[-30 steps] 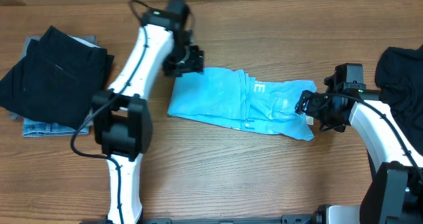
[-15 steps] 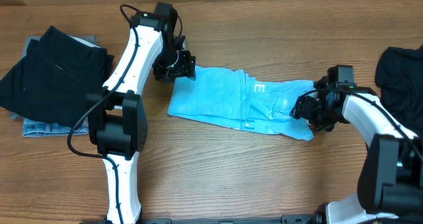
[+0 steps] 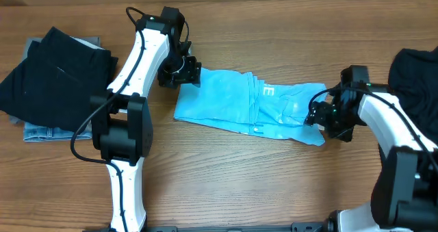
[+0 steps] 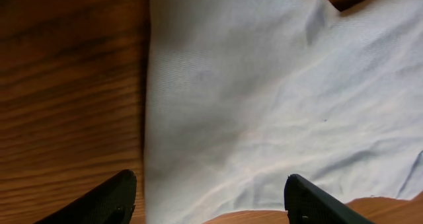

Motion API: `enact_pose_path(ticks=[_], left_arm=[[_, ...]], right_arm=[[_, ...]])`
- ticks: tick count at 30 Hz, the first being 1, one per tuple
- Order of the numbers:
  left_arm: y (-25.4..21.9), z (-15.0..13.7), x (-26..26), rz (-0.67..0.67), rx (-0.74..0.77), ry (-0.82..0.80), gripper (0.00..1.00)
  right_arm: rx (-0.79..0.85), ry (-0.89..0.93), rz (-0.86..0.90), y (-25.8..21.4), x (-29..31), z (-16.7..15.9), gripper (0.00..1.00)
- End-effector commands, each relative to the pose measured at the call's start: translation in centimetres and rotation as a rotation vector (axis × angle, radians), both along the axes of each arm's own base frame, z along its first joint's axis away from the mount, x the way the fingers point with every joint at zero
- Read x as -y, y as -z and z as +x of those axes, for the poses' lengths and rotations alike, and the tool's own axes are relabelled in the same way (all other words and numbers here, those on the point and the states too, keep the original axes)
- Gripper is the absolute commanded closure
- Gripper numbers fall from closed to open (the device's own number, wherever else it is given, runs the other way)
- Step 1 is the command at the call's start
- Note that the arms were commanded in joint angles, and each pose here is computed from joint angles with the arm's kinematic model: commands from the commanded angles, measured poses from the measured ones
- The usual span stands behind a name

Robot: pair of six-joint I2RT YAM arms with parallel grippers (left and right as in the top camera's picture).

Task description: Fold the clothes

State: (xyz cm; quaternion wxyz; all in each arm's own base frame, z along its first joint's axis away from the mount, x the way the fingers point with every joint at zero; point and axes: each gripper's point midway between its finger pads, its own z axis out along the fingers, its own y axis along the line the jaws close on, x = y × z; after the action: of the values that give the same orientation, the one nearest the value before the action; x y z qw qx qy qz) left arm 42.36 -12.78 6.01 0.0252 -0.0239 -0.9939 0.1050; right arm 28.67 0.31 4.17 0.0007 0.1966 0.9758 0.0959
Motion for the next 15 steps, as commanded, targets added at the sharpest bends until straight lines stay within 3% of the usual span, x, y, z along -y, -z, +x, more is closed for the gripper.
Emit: enact_pose_path(ticks=[1,5,15], left_arm=[[-0.1,-0.1,-0.3,0.034,0.014,0.024,0.25],[-0.1,0.1,-0.4,0.037,0.02,0.025,0.24],[-0.1,0.1,-0.4,0.037,0.021,0.025,0.24]], right_arm=[[-0.017,0.063,-0.033,-1.3,0.4,-0.6,0.19],[-0.067,0.096,-0.029,0.4,0.3,-2.3,0.38],[-0.064,0.121,0.039,2.3,-1.0,-3.0,0.65]])
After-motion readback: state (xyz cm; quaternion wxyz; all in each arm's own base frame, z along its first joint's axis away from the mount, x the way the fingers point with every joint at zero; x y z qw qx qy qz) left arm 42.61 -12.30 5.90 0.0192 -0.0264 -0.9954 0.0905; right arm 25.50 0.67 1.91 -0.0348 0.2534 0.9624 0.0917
